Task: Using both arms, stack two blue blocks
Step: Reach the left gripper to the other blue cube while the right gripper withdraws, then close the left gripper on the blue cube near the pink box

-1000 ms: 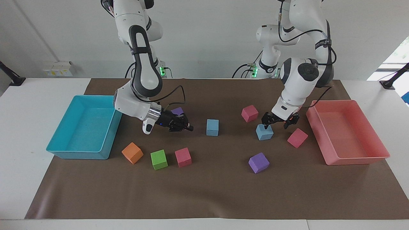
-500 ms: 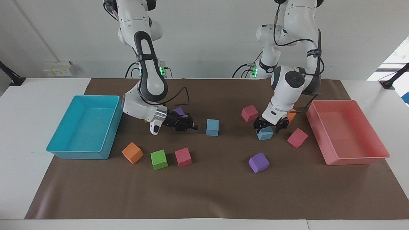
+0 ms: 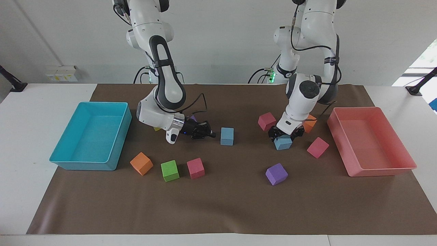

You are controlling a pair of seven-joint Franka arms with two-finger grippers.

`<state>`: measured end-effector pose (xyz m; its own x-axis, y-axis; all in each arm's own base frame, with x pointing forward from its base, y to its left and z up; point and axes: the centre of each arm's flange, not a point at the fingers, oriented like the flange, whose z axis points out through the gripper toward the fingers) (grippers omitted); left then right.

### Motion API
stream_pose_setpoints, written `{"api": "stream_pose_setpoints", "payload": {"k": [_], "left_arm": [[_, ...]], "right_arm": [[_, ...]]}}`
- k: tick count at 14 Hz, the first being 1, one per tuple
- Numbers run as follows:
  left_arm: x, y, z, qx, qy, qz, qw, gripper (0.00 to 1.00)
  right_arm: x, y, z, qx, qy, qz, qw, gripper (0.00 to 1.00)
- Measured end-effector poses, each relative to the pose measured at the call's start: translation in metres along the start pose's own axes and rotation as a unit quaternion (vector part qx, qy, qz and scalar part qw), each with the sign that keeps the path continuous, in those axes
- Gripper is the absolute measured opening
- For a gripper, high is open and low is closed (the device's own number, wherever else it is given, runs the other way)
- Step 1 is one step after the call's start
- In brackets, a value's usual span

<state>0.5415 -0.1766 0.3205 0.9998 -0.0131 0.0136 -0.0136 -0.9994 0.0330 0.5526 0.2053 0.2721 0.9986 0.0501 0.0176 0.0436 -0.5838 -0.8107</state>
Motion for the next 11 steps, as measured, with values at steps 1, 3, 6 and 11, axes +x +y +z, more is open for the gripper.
{"api": "stream_pose_setpoints", "payload": {"k": [1,3,6,11], "left_arm": [[0.0004,-0.0011,-0.0002,0.0,0.0,-0.001,1.0,1.0],[0.001,-0.0028,-0.0001,0.0,0.001,-0.003,1.0,1.0],[0.0018,-0.0053,0.0,0.0,0.003,-0.006,1.0,1.0],[0.0017,-0.0065,0.0097,-0.002,0.012,-0.009,1.0,1.0]], "right_arm": [[-0.0008,0.0,0.0006,-0.004,-0.006,0.005,1.0,0.01],[-0.0031,0.0004,0.0017,-0.013,-0.022,0.01,1.0,0.01],[-0.0035,0.0015,0.0012,-0.016,-0.027,0.01,0.999,0.01],[-0.0047,0.0034,0.0012,-0.031,-0.038,0.006,0.999,0.01]]}}
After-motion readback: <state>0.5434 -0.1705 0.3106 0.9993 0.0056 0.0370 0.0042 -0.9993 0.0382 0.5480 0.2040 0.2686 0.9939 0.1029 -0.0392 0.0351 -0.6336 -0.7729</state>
